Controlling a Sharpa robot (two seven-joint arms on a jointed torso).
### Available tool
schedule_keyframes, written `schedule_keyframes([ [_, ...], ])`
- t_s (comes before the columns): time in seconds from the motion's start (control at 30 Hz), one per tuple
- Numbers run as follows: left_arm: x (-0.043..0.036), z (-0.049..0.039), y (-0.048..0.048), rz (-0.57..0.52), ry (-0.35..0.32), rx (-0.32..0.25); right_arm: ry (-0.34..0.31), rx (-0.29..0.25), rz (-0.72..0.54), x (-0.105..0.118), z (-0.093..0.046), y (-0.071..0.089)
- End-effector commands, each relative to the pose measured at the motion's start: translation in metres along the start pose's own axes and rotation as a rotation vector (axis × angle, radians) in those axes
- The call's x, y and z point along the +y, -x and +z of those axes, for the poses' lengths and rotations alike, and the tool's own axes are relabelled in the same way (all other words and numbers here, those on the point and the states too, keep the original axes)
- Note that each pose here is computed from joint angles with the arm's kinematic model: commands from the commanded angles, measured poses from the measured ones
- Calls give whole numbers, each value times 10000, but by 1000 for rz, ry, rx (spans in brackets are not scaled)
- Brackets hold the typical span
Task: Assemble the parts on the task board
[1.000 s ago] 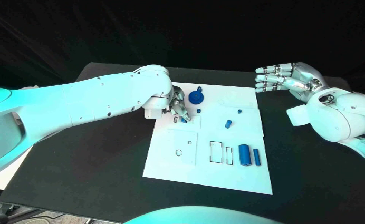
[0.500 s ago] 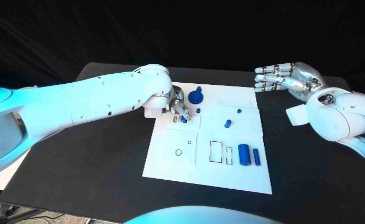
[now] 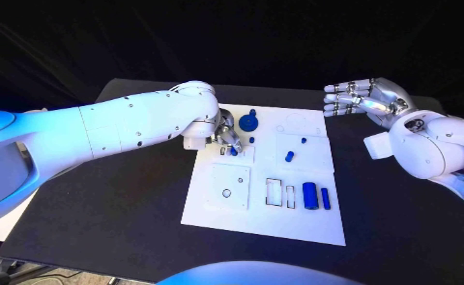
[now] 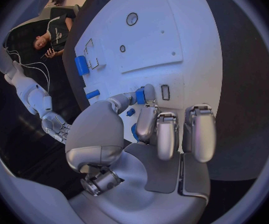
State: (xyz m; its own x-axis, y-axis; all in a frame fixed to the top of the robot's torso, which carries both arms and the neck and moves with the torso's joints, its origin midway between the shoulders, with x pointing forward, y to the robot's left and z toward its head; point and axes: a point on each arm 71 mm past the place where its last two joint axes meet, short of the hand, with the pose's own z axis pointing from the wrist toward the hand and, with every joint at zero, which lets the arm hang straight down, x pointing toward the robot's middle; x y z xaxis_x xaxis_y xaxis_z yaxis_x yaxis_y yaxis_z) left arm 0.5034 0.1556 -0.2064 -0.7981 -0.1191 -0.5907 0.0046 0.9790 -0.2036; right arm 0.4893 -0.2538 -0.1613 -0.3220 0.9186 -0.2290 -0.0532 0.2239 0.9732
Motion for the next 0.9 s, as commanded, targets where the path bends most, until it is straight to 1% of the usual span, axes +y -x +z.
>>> schedule_keyframes([
  [0.03, 16, 32, -111, 24, 45, 60, 8, 19, -2, 6, -2, -20],
  [0.7, 14, 31, -104, 26, 45, 47, 8, 21, -2, 5, -1, -20],
  [0.9, 23, 29, -94, 15, 45, 35, 7, 21, -2, 3, 1, -19],
])
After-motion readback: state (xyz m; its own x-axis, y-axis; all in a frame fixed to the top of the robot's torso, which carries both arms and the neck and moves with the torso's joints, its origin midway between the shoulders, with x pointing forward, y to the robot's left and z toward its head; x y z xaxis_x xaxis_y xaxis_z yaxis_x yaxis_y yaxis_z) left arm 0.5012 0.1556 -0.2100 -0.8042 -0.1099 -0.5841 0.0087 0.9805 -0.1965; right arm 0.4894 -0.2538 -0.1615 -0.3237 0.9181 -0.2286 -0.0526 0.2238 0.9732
